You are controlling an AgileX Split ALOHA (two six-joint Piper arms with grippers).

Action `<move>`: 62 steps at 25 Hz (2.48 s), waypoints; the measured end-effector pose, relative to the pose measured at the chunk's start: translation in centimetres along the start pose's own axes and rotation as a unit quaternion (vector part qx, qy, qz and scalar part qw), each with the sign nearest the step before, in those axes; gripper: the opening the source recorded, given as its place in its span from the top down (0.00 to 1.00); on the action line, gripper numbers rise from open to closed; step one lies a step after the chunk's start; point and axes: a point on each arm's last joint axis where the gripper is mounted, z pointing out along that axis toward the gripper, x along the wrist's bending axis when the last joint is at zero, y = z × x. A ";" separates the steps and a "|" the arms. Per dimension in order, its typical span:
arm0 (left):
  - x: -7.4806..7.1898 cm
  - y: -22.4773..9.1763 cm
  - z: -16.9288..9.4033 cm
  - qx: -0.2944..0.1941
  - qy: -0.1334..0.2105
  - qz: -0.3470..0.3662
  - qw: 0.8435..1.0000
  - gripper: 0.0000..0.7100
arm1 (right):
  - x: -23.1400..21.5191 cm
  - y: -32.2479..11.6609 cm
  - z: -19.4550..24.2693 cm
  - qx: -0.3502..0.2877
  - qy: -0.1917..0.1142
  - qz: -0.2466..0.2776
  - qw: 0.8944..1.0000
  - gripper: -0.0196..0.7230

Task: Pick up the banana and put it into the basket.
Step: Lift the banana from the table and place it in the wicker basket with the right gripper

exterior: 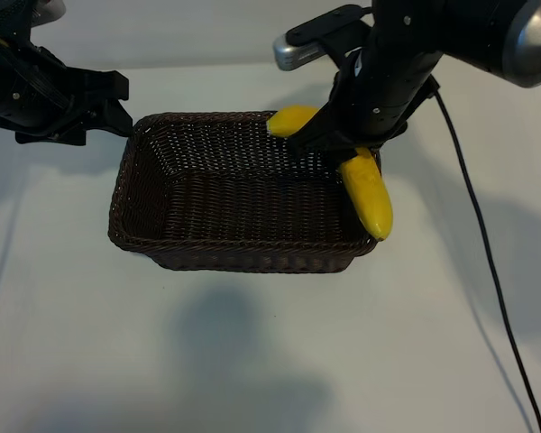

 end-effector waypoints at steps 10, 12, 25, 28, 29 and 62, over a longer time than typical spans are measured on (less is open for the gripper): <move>-0.4 0.0 0.0 0.000 -0.022 0.000 1.000 0.17 | 1.4 0.5 -0.1 -0.045 0.066 -0.245 0.966 0.43; -0.5 0.0 0.0 0.001 -0.026 0.000 1.000 0.17 | 1.8 0.6 -0.2 -0.056 0.085 -0.276 0.956 0.43; -0.5 -0.1 0.0 0.005 -0.029 0.000 1.000 0.17 | 2.8 1.1 0.1 -0.097 0.114 -0.293 0.944 0.43; -0.5 -0.1 0.0 0.006 -0.029 0.000 1.000 0.17 | 2.9 1.2 1.1 -0.096 0.124 -0.291 0.944 0.43; -0.5 -0.1 0.0 0.006 -0.029 0.000 1.000 0.17 | 3.0 1.3 1.6 -0.097 0.125 -0.291 0.944 0.43; -0.6 -0.2 0.0 0.009 -0.030 0.000 1.000 0.17 | 4.5 0.5 10.1 -0.059 0.130 -0.289 0.947 0.43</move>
